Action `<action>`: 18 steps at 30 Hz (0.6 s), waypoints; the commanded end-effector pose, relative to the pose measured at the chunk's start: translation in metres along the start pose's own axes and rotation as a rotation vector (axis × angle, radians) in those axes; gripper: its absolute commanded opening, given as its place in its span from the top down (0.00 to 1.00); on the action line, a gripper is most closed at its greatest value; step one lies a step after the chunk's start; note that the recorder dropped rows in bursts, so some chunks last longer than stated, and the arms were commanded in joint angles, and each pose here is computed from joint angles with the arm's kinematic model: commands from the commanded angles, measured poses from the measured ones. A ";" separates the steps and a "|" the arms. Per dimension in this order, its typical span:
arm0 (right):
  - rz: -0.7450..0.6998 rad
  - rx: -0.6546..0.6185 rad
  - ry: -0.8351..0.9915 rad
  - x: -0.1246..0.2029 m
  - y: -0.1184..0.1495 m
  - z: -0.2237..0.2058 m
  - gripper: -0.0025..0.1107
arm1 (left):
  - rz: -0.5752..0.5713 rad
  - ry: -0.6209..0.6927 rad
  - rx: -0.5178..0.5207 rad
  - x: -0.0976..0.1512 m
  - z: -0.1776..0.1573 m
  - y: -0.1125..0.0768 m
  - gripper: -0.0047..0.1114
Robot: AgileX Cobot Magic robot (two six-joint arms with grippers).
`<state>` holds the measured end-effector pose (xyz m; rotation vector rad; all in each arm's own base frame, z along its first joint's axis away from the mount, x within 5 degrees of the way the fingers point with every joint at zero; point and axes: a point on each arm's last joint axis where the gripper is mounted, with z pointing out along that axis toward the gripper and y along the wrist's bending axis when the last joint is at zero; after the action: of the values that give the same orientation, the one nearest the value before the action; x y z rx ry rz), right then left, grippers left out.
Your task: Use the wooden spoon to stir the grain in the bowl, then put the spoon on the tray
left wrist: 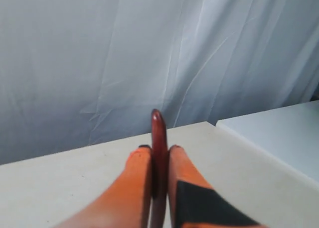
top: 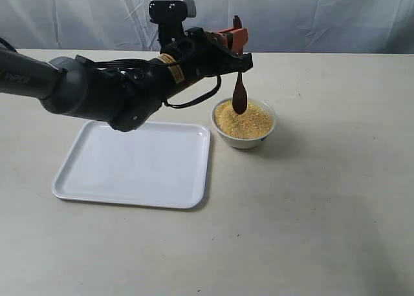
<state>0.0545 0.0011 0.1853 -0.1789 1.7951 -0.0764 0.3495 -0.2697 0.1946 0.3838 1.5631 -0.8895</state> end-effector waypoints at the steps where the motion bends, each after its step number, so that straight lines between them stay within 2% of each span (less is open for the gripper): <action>1: 0.000 0.005 -0.010 0.000 0.000 0.000 0.98 | 0.075 -0.030 -0.011 -0.008 0.005 -0.002 0.96; 7: 0.000 0.005 -0.010 0.000 0.000 0.000 0.98 | 0.173 0.068 -0.031 0.000 0.009 0.001 0.96; 13: 0.000 0.005 -0.010 0.000 0.000 0.000 0.98 | 0.137 0.119 -0.030 0.028 0.013 0.004 0.96; 18: 0.000 0.005 -0.010 0.000 0.000 0.000 0.98 | 0.066 0.069 0.009 0.026 0.015 -0.005 0.96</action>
<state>0.0545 0.0011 0.1848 -0.1791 1.7966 -0.0764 0.3539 -0.2846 0.1658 0.5073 1.6394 -0.7737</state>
